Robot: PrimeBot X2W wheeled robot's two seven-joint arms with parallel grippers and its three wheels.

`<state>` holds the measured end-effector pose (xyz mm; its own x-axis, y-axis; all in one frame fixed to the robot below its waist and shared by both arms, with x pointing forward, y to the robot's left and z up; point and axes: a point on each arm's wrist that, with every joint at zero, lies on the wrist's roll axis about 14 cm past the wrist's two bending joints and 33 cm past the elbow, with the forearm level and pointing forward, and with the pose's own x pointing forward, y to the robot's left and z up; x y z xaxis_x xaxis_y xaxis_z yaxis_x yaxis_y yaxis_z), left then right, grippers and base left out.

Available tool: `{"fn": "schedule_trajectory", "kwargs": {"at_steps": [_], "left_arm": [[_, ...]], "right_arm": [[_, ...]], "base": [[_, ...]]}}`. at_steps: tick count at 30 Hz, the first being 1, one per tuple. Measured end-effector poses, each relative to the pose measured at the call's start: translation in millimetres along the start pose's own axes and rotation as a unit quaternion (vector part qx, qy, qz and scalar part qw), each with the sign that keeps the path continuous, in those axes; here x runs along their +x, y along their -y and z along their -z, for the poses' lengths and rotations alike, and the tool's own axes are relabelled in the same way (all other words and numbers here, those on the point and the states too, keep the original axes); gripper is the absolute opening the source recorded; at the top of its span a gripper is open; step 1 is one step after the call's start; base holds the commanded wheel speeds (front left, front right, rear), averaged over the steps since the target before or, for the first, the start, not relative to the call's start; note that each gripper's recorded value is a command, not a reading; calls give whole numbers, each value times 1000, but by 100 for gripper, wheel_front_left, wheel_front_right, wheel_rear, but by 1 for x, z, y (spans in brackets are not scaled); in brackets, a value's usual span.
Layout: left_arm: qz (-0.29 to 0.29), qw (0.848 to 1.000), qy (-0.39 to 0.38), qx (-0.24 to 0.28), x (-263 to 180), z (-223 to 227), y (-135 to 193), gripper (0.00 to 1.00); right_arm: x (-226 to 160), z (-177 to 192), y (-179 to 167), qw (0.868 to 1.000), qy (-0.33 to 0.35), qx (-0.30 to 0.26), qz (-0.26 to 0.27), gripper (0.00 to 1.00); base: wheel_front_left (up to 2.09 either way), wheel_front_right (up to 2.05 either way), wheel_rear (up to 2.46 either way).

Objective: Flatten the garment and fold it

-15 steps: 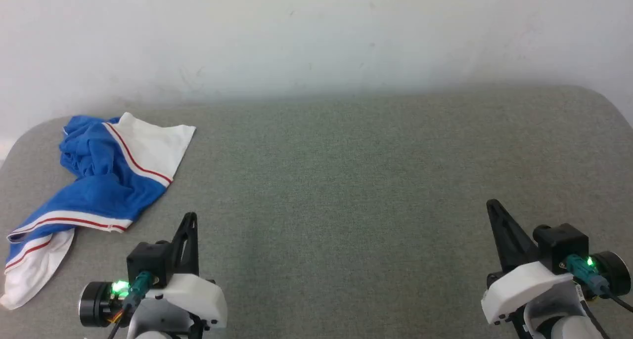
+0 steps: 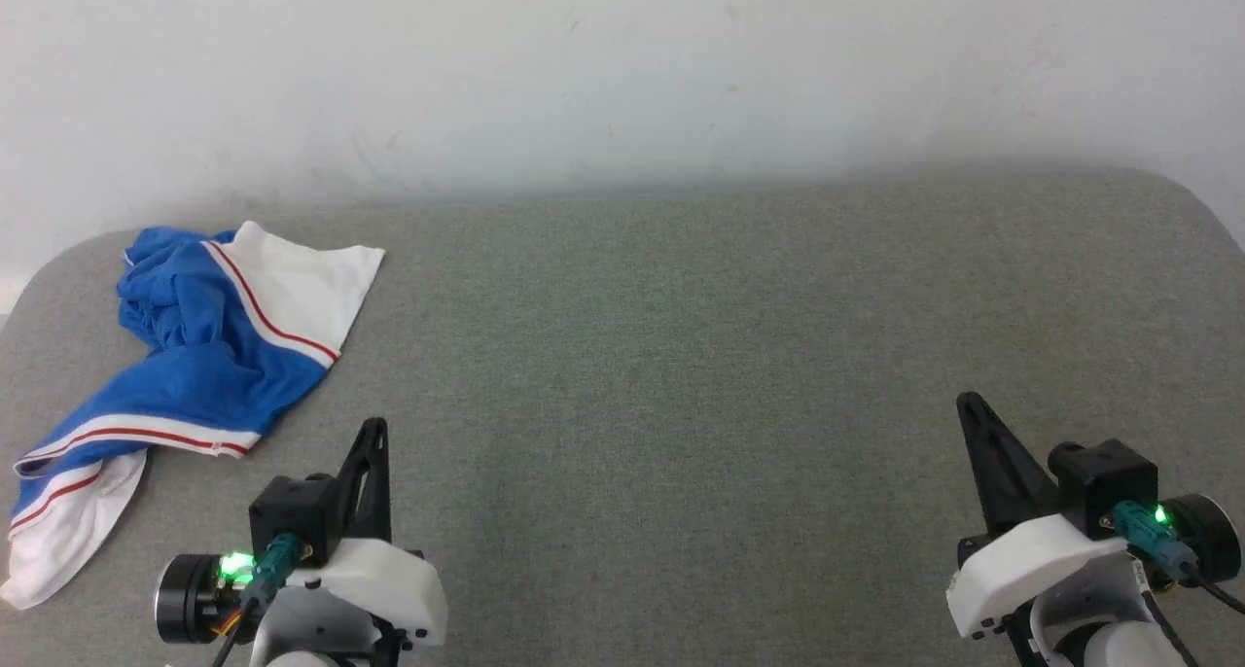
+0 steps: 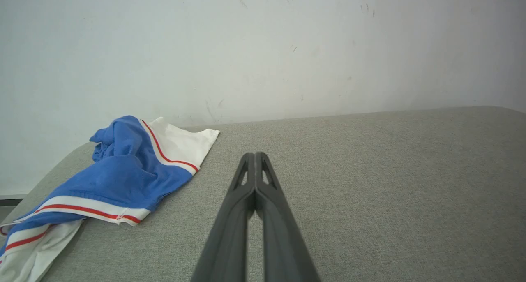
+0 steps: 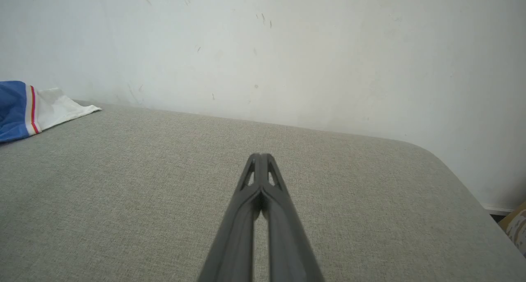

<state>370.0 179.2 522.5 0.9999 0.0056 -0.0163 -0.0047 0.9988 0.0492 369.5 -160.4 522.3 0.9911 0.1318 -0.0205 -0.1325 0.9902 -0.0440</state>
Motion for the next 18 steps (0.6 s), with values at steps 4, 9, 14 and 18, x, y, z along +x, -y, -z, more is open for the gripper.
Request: {"fn": "schedule_trajectory", "kwargs": {"at_steps": [4, 9, 14, 18], "left_arm": [[0, 1000, 0, 0, 0, 0, 0, 0], [0, 1000, 0, 0, 0, 0, 0, 0], [0, 1000, -1, 0, 0, 1, 0, 100], [0, 1000, -2, 0, 0, 1, 0, 100]], "right_arm": [[0, 0, 0, 1000, 0, 0, 0, 0], [0, 0, 0, 1000, 0, 0, 0, 0], [0, 1, 0, 1000, -1, 0, 0, 100], [0, 1, 0, 1000, -1, 0, 0, 100]], "base": [[0, 0, 0], [0, 0, 0], [0, 0, 0], [0, 0, 0]]}}
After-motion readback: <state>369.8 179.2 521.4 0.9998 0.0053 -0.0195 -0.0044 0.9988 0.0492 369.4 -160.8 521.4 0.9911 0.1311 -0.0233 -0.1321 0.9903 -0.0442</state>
